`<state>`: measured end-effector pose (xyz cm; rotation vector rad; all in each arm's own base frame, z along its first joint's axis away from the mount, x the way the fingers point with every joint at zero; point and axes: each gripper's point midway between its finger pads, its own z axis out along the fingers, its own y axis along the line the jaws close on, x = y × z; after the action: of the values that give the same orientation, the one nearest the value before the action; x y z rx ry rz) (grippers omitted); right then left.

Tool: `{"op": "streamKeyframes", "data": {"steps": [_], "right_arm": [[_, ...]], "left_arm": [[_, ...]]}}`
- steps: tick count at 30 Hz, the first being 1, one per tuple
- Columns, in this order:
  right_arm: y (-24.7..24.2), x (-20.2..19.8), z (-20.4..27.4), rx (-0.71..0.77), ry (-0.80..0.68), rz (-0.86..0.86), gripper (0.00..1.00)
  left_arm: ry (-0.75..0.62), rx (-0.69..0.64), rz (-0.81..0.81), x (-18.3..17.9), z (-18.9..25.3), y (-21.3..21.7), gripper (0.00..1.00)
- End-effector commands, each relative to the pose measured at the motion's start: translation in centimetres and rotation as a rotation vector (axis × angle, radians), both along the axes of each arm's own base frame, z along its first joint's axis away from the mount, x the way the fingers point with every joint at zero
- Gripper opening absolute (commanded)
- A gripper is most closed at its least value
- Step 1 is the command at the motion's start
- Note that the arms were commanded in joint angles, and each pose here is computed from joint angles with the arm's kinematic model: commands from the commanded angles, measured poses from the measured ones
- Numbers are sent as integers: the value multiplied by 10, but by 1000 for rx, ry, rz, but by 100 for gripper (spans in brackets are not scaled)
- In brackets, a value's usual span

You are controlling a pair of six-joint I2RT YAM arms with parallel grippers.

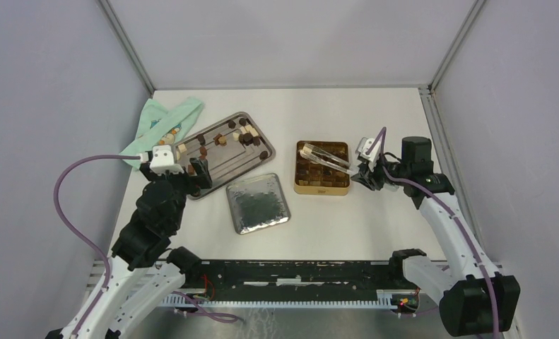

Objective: Pack the chocolate
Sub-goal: Place the fake chocolate in the packing box.

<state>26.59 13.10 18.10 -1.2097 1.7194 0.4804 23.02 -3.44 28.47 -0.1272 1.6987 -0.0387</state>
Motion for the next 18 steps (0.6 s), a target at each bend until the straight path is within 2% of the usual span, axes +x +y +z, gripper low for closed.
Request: {"op": "streamKeyframes", "data": {"steps": [1, 6, 18], "right_arm": [[1, -12, -6, 51, 9, 23, 4], [-12, -14, -19, 19, -11, -47, 5], [-18, -9, -27, -10, 11, -85, 7]], "left_arm": [[-8, 29, 6, 5, 2, 0, 99], [1, 36, 5, 6, 0, 0, 99], [10, 38, -18, 8, -2, -5, 99]]}}
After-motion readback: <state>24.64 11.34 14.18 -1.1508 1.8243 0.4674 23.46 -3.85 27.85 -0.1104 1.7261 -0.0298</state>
